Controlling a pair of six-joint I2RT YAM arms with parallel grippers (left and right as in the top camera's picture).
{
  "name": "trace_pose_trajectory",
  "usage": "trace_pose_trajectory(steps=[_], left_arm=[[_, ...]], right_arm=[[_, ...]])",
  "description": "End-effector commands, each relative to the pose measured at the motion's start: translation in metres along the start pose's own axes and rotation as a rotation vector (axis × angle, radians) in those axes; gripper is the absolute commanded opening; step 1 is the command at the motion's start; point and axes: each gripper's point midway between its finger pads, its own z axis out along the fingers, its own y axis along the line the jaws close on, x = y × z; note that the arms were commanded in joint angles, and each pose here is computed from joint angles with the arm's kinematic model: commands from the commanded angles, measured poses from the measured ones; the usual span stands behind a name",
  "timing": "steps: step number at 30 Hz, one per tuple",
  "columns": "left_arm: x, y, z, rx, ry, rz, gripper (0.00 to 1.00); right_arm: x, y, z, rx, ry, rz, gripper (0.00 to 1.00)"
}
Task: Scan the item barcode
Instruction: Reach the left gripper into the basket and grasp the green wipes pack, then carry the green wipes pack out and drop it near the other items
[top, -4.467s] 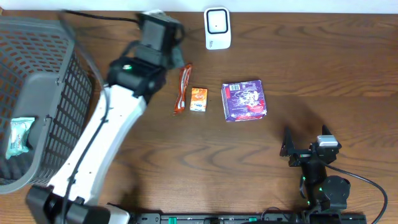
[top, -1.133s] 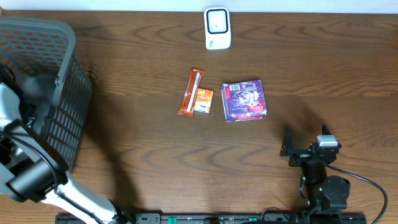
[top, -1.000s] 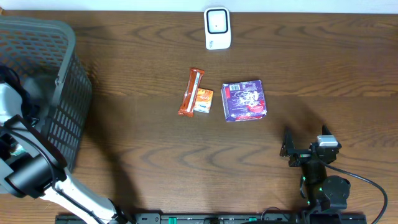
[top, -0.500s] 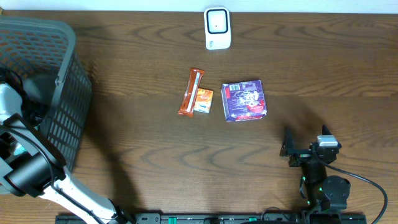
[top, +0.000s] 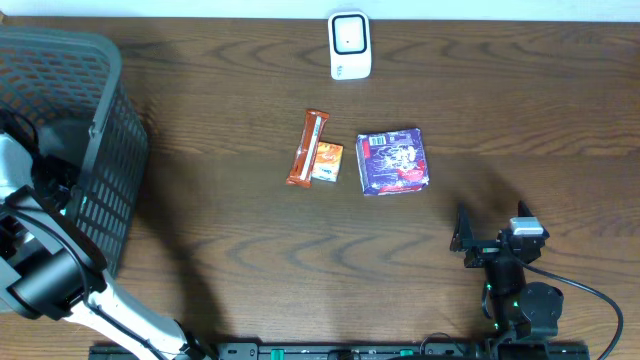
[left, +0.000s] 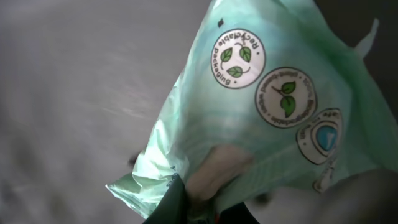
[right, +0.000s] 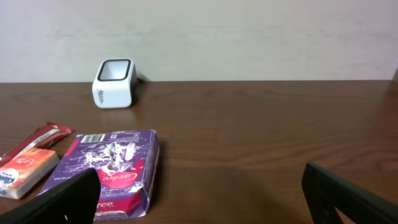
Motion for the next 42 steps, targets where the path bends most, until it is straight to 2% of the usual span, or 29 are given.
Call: trace_pose_trajectory(steps=[1,8,13,18,23,28,33,39,42], left_arm=[[0.019,-0.034,-0.006,0.196,0.096,0.028,0.07],[0.0,-0.075,-0.122,0.542,-0.12,0.078,0.07],[0.007,-0.079,-0.222,0.726,-0.325,0.144,0.07],[0.044,-0.075,-0.304,0.838,-0.485,0.223,0.07],[0.104,-0.099,-0.35,0.944,-0.527,0.391,0.07],[0.182,-0.15,-0.358,1.053,-0.427,0.689,0.08],[0.267,-0.202,-0.337,1.082,-0.277,0.979,0.07],[0.349,-0.249,-0.267,0.965,-0.064,1.167,0.07],[0.372,-0.27,-0.219,0.844,-0.034,1.218,0.07]], right_arm=[[0.0,-0.001,0.0,0.006,-0.001,-0.014,0.99],[0.0,-0.001,0.0,0.006,0.0,-0.014,0.99],[0.0,-0.001,0.0,0.006,0.0,-0.014,0.99],[0.0,-0.001,0.0,0.006,0.0,-0.014,0.99],[0.0,-0.001,0.0,0.006,0.0,-0.014,0.99],[0.0,-0.001,0.0,0.006,0.0,-0.014,0.99],[0.0,-0.001,0.0,0.006,0.0,-0.014,0.99],[0.001,-0.001,0.0,0.006,0.0,-0.014,0.99],[0.0,-0.001,0.0,0.006,0.0,-0.014,0.99]])
